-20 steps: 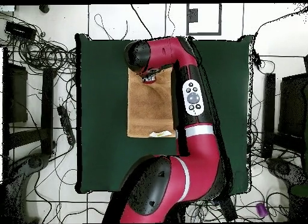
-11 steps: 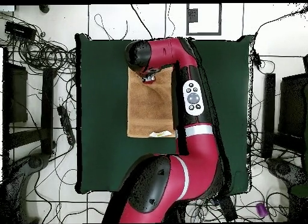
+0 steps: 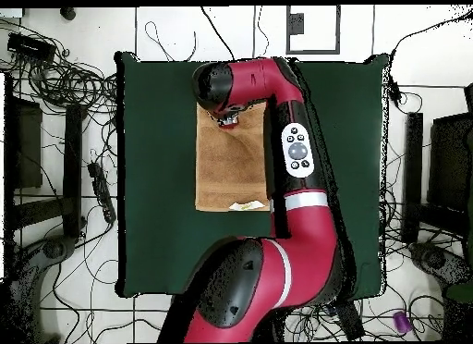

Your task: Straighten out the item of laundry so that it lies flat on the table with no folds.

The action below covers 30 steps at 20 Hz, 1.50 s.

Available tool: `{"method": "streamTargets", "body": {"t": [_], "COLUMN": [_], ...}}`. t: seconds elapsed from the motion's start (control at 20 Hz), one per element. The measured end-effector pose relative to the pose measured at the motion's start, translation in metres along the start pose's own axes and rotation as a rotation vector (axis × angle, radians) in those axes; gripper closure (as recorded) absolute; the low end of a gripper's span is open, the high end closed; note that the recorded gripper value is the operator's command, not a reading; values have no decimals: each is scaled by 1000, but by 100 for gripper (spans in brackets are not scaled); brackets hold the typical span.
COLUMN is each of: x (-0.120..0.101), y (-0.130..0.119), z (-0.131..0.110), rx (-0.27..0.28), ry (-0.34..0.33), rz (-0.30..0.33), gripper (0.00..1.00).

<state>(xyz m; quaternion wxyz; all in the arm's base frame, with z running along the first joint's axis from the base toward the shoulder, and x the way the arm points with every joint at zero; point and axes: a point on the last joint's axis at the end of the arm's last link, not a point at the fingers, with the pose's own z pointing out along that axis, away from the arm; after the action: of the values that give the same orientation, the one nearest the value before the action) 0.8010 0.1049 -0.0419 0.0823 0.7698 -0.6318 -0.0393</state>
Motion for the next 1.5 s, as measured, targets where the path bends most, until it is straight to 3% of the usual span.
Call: {"method": "streamTargets", "body": {"t": [0.2,0.4,0.55,0.7,1.0,1.35,1.5], "x": [4,17,30,48,61,72,79], "y": [12,29,39,56,89,120,123], "z": [-25,-73,-108,-166,-241,-291,-294], "rx": [15,72,126,212,297,359,388], "ry": [-43,-66,-56,-27,26,86,90], "rz": [-15,-31,-36,-36,-24,4,22], "gripper": [0,0,0,0,0,0,0]}}
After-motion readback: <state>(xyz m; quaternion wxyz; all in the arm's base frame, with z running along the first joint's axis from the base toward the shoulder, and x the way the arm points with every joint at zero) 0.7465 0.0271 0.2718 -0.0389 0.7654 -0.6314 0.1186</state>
